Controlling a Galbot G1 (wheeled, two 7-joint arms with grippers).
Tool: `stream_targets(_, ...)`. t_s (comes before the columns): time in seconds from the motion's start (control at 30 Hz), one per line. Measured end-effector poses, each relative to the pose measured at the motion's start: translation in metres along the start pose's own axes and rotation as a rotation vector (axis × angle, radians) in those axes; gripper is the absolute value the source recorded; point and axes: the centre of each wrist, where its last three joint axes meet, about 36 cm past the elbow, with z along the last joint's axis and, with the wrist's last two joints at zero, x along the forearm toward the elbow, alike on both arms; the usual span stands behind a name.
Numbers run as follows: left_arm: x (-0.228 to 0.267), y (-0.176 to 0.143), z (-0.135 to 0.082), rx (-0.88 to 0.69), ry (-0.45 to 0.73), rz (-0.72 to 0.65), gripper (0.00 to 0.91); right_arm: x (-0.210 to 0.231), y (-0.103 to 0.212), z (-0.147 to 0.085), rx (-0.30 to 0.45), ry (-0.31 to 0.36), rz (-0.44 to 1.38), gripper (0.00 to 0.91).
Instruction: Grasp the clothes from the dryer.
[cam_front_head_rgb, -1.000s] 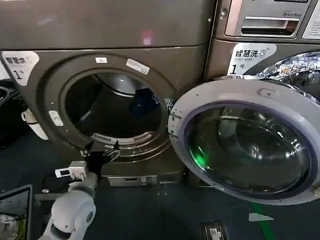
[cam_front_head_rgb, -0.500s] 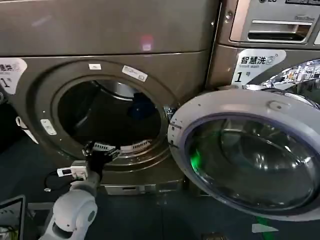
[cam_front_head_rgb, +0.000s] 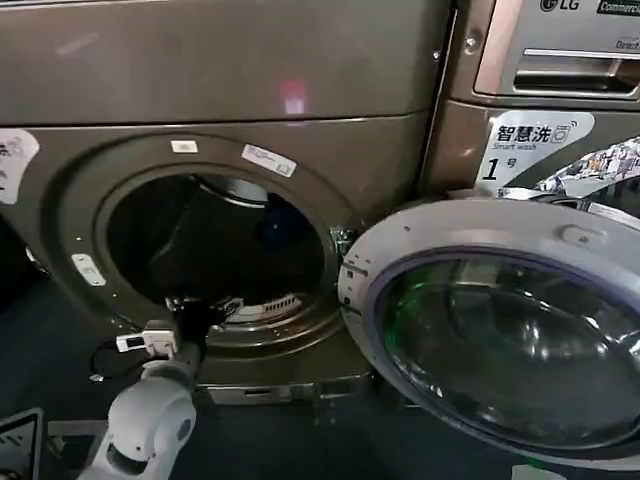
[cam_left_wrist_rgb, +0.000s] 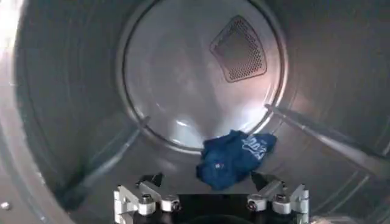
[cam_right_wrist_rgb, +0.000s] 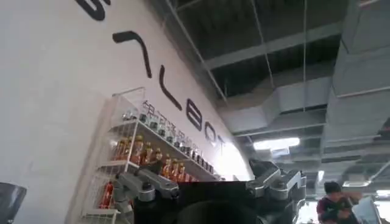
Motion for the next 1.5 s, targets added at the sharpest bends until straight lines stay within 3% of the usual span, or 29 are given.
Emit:
stream_targets(0.9, -0.002, -0.001, 0.0, 0.005, -0.001, 0.001, 0.907, 0.0, -0.003, -0.002, -0.001, -0.007, 0.01, 0.907)
stream_targets(1.5, -0.002, -0.002, -0.001, 0.006, -0.002, 0.004, 0.907, 0.003, -0.015, -0.012, 0.046, -0.022, 0.056, 0.907)
